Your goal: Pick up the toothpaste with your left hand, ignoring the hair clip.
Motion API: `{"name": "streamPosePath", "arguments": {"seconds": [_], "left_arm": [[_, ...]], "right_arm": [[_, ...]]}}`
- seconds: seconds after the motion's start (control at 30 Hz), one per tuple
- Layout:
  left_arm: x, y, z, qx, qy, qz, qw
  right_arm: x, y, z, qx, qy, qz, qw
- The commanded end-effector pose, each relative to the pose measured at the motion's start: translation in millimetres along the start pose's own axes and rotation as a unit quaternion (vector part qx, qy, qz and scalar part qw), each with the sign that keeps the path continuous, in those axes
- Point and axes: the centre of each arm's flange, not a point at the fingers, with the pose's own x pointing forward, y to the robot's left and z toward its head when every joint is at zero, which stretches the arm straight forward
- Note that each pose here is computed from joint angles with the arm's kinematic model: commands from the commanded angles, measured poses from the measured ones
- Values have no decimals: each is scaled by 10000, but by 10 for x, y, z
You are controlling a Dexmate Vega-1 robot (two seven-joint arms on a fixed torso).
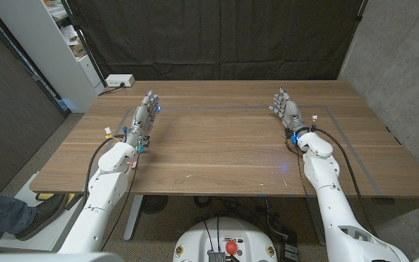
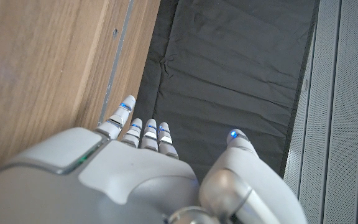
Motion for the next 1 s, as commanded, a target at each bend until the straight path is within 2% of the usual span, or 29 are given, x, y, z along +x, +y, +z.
{"name": "streamPosePath", "arguments": {"seconds": [0.03,0.4,1.0], "left_arm": [[-130,94,-15,-47,11,34,10000],[-202,178,-2,-26,-30,79,10000],[-329,220,9,9,-74,129,9999]], "right_arm": [[15,28,-3,-3,6,0,10000],[43,64,-7,-11,22,0,10000],[63,61,-18,-17,43,8,10000]]}}
